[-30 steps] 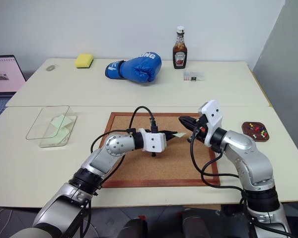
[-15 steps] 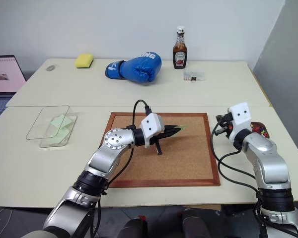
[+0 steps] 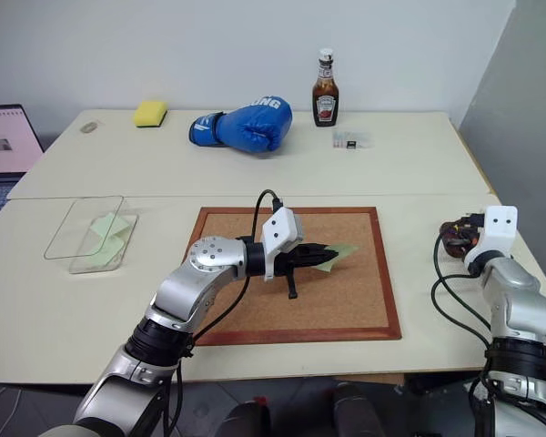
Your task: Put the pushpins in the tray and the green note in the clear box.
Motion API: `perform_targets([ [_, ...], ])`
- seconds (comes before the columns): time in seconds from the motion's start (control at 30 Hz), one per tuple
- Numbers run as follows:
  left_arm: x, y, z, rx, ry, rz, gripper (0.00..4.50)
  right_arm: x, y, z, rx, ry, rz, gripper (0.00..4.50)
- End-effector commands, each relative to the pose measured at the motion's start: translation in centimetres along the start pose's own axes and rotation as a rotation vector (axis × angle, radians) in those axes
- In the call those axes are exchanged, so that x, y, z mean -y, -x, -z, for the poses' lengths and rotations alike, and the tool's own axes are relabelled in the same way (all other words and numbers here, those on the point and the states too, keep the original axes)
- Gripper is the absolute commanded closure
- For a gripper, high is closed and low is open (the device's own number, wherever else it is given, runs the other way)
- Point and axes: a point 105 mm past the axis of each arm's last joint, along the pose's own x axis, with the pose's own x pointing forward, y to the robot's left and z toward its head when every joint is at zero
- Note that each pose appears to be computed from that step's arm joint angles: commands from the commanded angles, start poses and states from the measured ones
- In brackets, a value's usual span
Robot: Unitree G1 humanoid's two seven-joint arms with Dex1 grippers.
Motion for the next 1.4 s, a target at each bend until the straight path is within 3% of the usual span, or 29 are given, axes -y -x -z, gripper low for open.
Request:
perform_targets([
  [0.03,0.6,0.2,-1.1,0.027,-0.043,0.008,4.42,0.9,-0.1,-2.0,0.084,-0.037,0.034,4.50],
  [0.07,0.7,0.2,-1.1,0.024,-0.041,0.010,4.42,0.9,-0.2,-2.0,0.085,-0.041,0.036,4.50],
  [0.17,0.8,0.3,-1.0,0.018,-0.042,0.013,4.50,1.0,-0.3,-1.9,0.083,-0.044,0.041,3.91],
  [0.53,0.8,0.2,-0.9,0.006,-0.060,0.015,4.50,1.0,-0.1,-1.9,0.085,-0.037,0.052,1.39],
  [0.77,1.0,0.2,-0.9,0.005,-0.058,0.019,4.50,2.1,0.1,-1.9,0.095,0.031,0.124,0.06],
  [1.4,0.6,0.3,-0.8,-0.004,-0.063,-0.003,4.50,2.9,-0.4,0.1,0.004,0.053,0.176,0.06],
])
